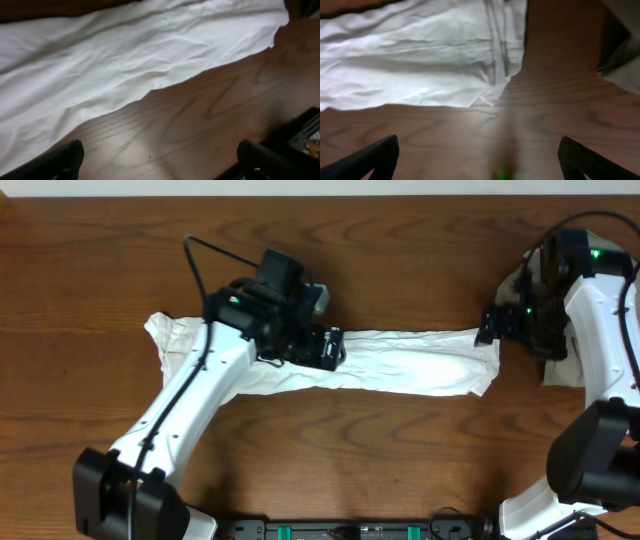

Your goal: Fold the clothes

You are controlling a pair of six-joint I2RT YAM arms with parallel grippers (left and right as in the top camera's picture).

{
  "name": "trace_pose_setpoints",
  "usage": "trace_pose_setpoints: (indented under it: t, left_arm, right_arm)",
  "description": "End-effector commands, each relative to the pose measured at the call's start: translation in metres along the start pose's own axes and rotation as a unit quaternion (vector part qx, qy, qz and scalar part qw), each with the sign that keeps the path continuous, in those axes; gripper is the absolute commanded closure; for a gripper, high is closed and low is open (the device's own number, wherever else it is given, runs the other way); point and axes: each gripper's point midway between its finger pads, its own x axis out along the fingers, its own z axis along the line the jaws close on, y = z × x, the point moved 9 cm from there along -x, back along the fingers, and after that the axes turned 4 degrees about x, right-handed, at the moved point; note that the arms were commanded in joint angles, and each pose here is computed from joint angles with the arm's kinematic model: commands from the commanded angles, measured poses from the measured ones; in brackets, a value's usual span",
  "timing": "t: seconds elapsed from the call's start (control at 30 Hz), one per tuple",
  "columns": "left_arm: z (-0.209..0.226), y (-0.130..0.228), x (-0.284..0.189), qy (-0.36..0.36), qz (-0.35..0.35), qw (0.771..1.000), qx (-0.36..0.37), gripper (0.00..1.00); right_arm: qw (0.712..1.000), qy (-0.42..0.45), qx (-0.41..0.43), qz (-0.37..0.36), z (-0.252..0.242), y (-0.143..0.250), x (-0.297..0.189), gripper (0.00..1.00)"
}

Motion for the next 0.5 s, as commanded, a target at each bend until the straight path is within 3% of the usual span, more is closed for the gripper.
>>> trace_pose_setpoints:
  t: [0.0,0.2,0.47]
  left_arm:
    - [-0.005,-0.002,0.002,0.009,-0.004,1.0,0.002,0.0]
    - [-0.004,-0.003,0.004,0.009,-0.004,1.0,0.001,0.0]
    - [-0.004,-0.004,0.005,0.009,-0.004,1.0,0.001,0.0]
  right_arm:
    - [0.999,-0.028,0.041,0.013,-0.014,0.0,0.015,0.01]
    - [0.995,-0.047,0.089,0.002,-0.043,-0.001,0.041,0.01]
    - [0.99,-0.119,0.068,-0.022,-0.051,0.002,0.082,0.01]
